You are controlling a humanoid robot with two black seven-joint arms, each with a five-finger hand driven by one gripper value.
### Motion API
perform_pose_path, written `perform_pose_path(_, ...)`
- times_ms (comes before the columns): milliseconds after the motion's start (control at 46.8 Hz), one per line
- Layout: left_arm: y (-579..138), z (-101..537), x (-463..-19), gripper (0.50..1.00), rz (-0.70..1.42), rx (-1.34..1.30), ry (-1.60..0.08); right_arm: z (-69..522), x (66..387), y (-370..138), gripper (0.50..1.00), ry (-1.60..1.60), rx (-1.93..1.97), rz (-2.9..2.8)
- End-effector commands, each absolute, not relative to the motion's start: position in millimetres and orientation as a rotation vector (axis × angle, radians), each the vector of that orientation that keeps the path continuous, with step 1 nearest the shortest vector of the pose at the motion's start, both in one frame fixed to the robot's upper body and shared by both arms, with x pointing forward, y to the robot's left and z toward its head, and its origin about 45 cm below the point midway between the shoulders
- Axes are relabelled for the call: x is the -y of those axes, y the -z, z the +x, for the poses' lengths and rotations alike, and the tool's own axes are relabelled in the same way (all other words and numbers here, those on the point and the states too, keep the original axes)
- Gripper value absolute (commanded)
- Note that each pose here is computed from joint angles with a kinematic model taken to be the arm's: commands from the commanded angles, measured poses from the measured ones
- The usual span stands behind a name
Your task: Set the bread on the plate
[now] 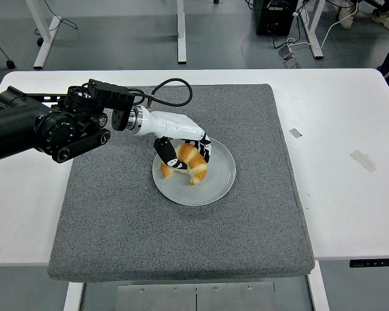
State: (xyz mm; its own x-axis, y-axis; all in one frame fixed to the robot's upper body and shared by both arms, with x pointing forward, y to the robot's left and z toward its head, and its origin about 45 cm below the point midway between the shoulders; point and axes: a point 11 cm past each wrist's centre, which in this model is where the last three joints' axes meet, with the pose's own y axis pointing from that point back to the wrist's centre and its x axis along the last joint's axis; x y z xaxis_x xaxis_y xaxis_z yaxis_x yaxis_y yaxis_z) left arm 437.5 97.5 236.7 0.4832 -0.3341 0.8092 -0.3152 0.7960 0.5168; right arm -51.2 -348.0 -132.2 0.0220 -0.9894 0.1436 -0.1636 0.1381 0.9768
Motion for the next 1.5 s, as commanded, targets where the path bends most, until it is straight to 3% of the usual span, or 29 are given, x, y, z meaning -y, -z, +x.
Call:
perform_pose_path(0, -234.8, 437.4, -97.8, 0.500, 0.682, 1.093, 0.007, -50.9, 348.1, 132.3, 1.000, 0.998, 1.366, 1.235)
perform_pose_path(577, -229.8, 437.2, -94.1, 0.500, 0.670, 1.098, -0.010, -50.9, 348.1, 132.3, 1.000, 0.998, 1.366, 1.235)
perform_pose_path(833, -230.0, 437.3, -93.8, 0.652, 0.665, 1.091, -0.018, -50.9, 348.0, 132.3, 1.000, 0.997, 1.365, 1.235)
perform_pose_path(1004, -231.9, 437.9, -92.7, 0.789, 0.657, 1.091, -0.027, -50.9, 348.1, 132.3, 1.000, 0.998, 1.366, 1.235)
perform_pose_path(1239, -236.1, 439.8, -91.1, 0.922, 0.631, 1.057, -0.072, -50.9, 348.1, 132.3, 1.000, 0.998, 1.366, 1.235)
perform_pose_path(1325, -237.7, 440.6, -90.5, 0.955, 0.620, 1.043, -0.089, -50.9, 348.1, 132.3, 1.000, 0.998, 1.366, 1.235)
perform_pose_path(1474, -241.9, 442.7, -90.1, 0.968, 0.602, 1.020, -0.122, -50.9, 348.1, 132.3, 1.000, 0.998, 1.366, 1.235)
